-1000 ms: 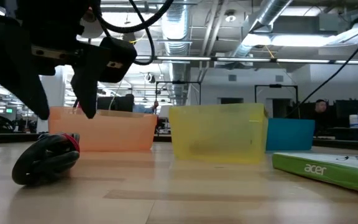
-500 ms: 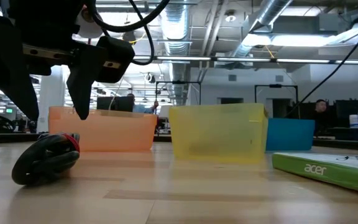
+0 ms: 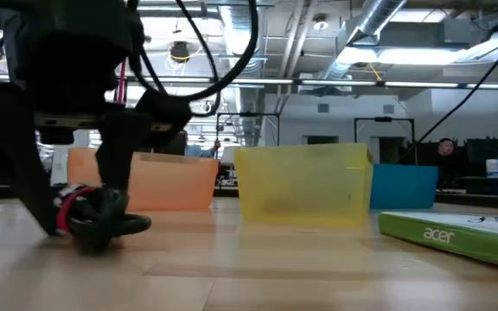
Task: Pick and place items into bin
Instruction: Put the black charger cable into the yellow bin
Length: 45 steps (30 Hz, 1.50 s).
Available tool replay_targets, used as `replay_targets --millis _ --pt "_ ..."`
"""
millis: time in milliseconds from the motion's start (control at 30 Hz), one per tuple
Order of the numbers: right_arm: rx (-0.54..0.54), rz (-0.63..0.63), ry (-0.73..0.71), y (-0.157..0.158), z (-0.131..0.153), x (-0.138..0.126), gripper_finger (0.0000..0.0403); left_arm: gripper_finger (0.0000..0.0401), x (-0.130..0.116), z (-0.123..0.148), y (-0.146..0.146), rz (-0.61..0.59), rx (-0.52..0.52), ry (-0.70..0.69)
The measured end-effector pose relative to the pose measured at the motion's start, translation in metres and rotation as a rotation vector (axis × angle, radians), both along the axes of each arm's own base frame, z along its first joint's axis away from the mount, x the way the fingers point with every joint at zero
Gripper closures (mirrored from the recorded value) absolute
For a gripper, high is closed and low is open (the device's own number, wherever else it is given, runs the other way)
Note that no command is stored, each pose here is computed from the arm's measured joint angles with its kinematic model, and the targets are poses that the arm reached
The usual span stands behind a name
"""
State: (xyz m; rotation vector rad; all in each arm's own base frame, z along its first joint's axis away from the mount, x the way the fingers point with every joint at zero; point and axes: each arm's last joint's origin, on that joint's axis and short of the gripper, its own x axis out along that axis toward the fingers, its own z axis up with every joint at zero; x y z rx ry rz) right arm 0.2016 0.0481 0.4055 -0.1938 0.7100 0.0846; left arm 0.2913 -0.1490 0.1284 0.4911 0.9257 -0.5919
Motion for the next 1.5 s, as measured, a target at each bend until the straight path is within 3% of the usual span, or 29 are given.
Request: replay_targets --millis 200,400,500,667,767,833,933,1067,1300,1500 --pt "-0.005 0.0 0.019 0.0 -0.001 -0.001 0.0295 0.0238 0.002 0.0 0.0 0.009 0.019 -0.001" --pt "-0.007 0.0 0.026 0.0 -0.002 -0.002 0.0295 0.031 0.005 0.007 0.001 0.055 0.056 -0.028" --pt "-0.011 0.0 0.042 -0.001 -0.003 -0.003 0.0295 0.0342 0.012 0.024 0.002 0.086 0.163 -0.107" --pt "-0.011 0.0 0.041 -0.001 -0.003 -0.003 0.0295 0.0342 0.034 0.062 0.009 0.187 0.4 -0.305" --pt "-0.011 0.0 0.043 -0.001 -0.003 -0.002 0.0295 0.0342 0.055 0.087 0.027 0.317 0.465 -0.404" --pt "-0.011 0.0 0.043 -0.001 -0.003 -0.002 0.0295 0.0342 0.068 0.099 0.047 0.412 0.408 -0.449" --pt "-0.01 -0.001 0.043 -0.001 -0.003 -0.002 0.0295 0.0342 0.083 0.106 0.079 0.493 0.19 -0.45" --pt "-0.01 0.0 0.043 -0.001 -0.003 -0.002 0.0295 0.0341 0.09 0.104 0.113 0.475 -0.027 -0.397" --pt "-0.018 0.001 0.075 -0.001 -0.006 -0.004 0.0295 0.0341 0.111 0.063 0.125 0.542 -0.127 -0.356" --pt "-0.018 -0.013 0.127 -0.002 -0.009 -0.008 0.0295 0.0335 0.124 0.033 0.12 0.636 -0.086 -0.297"
